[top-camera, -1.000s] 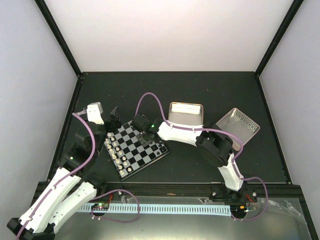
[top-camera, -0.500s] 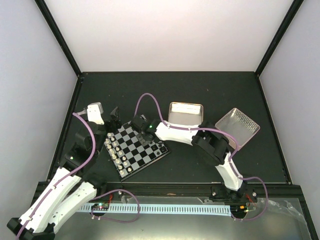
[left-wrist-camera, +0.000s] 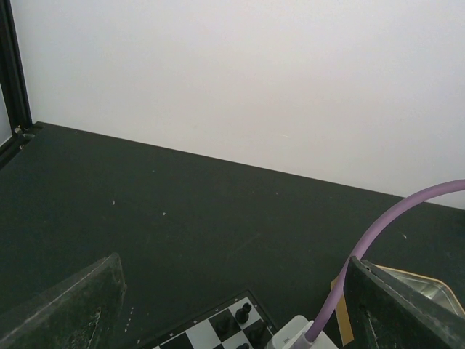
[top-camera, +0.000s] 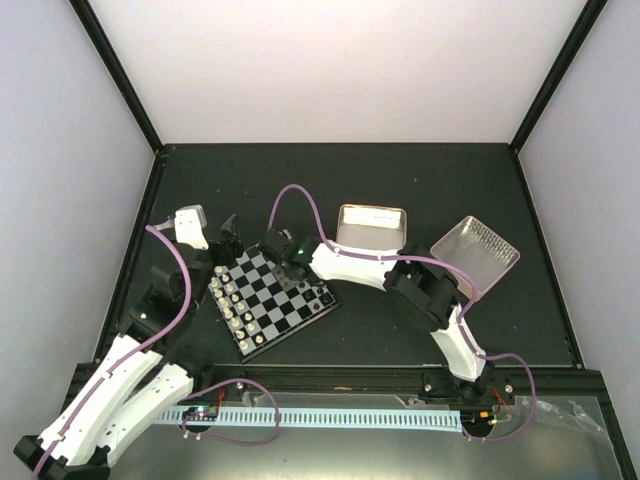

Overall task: Set up the chess pieces on the board
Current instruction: Place the chess piece on the chessboard, then reset both arms

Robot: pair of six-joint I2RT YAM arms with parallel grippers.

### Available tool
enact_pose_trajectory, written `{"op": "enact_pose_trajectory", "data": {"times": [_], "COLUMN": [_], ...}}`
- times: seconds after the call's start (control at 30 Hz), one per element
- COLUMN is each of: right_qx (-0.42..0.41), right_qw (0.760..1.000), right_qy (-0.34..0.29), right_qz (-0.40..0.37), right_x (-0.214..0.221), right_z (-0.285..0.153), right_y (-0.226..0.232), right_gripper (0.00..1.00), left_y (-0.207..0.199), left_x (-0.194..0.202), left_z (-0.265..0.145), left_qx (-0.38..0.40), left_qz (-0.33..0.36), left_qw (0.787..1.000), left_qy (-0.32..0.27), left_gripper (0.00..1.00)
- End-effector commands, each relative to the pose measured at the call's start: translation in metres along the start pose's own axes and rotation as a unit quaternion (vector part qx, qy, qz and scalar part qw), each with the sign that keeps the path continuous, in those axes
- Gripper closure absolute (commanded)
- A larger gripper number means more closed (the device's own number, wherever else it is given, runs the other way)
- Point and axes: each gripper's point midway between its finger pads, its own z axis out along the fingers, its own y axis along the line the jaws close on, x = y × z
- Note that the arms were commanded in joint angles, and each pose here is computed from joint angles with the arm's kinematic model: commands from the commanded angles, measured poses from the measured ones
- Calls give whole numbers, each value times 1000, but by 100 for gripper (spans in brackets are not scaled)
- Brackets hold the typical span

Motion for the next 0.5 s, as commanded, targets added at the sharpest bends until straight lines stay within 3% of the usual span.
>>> {"op": "enact_pose_trajectory", "data": {"times": [0.0, 0.13, 0.27, 0.47], "right_qx": [-17, -25, -31, -8], "right_qw": [999, 998, 994, 979], "right_qy": [-30, -49, -84, -161], "right_qz": [10, 30, 61, 128], "right_x": [-22, -33, -46, -49], "right_z": [-23, -47, -84, -156], "right_y": [5, 0, -15, -69], "right_gripper": [75, 73, 68, 56], "left_y": [2, -2, -12, -19], "left_x": [-2, -5, -8, -9], "left_z": [-1, -3, -7, -19], "left_qx": [-4, 7, 32, 44], "left_qz": [-5, -13, -27, -53], "left_qw": [1000, 1000, 999, 996], "left_qy": [0, 3, 16, 59], "left_gripper": [16, 13, 2, 1]}}
